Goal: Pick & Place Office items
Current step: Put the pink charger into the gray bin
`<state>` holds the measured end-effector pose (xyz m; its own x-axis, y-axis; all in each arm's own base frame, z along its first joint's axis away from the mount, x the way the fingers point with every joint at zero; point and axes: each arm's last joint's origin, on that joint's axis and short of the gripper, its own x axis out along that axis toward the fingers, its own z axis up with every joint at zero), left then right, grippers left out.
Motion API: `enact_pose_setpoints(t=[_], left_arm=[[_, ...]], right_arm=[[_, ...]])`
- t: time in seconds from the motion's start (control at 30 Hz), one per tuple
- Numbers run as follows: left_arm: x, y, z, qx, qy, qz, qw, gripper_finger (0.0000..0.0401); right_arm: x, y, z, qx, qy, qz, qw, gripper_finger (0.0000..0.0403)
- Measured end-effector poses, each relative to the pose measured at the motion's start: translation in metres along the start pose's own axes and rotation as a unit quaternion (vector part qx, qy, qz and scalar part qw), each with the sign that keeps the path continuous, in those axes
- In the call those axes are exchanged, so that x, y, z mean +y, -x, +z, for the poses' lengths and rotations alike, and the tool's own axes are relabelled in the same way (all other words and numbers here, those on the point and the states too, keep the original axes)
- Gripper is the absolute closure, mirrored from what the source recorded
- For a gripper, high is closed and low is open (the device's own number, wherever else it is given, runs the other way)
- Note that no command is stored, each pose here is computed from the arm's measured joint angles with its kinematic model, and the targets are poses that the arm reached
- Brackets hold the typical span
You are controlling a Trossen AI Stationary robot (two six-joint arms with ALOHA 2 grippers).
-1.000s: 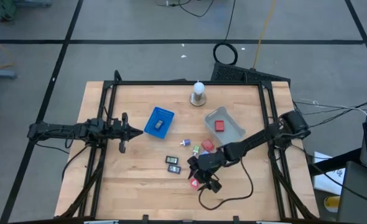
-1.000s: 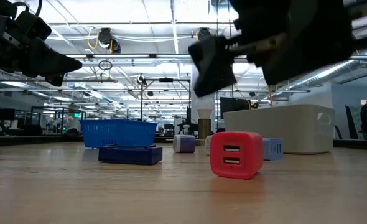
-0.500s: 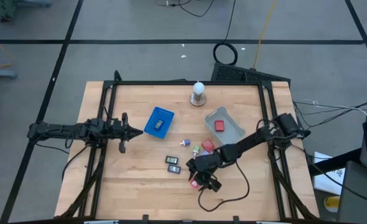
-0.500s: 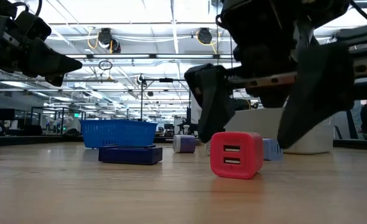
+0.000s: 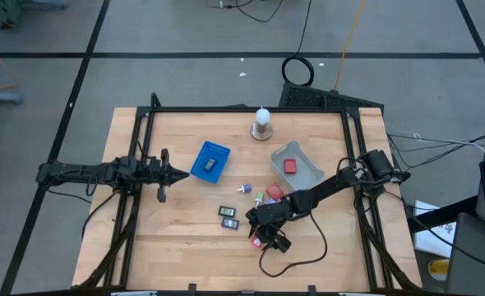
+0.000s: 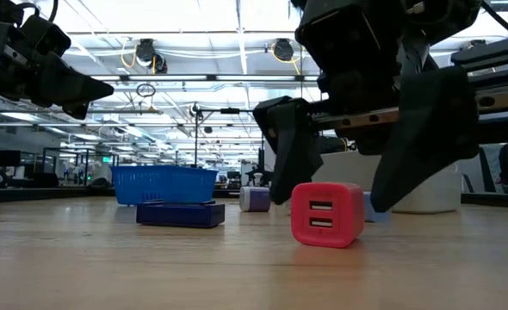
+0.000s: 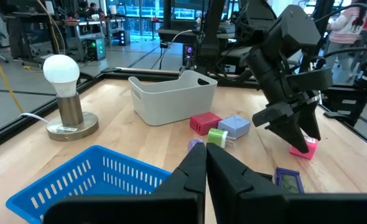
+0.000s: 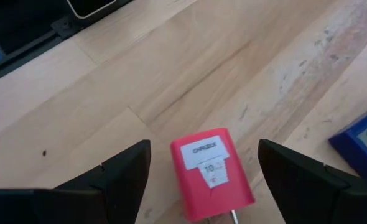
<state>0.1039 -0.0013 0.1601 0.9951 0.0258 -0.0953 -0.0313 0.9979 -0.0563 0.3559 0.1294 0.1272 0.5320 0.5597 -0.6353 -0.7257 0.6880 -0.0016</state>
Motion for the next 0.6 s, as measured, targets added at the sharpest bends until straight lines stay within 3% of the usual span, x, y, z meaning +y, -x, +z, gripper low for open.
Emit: enact_pose_setpoints(t=[0.37, 0.6], left_arm=[[0.0, 0.0, 0.0, 0.0, -0.003, 0.0, 1.0, 0.0398], [0.0, 0.0, 0.0, 0.0, -0.003, 0.0, 1.0, 0.0381]], right_arm=[[-0.0014, 0.0008, -0.0028, 0.01, -0.007, 0.001, 1.0, 0.0194], [-0.0012, 0.0009, -0.0033, 0.012, -0.008, 0.003, 1.0, 0.0254]])
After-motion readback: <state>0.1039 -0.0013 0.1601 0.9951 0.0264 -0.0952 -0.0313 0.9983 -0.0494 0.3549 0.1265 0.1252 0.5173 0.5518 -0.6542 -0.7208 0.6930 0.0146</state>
